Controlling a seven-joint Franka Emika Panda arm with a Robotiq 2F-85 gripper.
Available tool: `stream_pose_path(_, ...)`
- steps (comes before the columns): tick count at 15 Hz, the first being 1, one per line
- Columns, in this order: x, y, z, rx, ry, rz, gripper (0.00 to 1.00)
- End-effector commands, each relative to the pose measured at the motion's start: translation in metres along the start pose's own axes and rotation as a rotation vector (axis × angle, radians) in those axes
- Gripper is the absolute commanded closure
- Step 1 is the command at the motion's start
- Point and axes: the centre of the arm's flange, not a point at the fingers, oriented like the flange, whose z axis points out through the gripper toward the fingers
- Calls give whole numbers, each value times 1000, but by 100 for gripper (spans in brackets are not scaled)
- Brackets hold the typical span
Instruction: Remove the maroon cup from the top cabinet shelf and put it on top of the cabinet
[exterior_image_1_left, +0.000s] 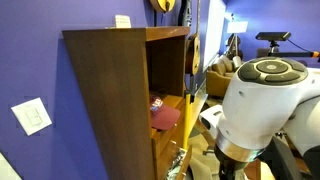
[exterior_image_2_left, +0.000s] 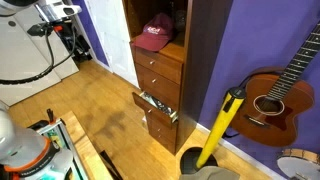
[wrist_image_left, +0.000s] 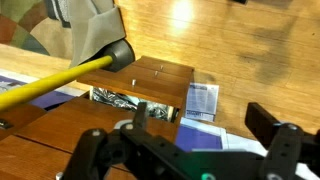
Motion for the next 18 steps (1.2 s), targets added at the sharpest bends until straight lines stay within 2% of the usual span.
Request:
stream_pose_path(1,0,0,0,0,0,0,0)
stream_pose_path(8,1,5,5,-3,8,16,0)
stream_pose_path(11,7,39,24,53,-34,126,0)
stream_pose_path(15,8,93,57,82,-104,296,0)
stream_pose_path(18,-1,129,81,103,-121,405,0)
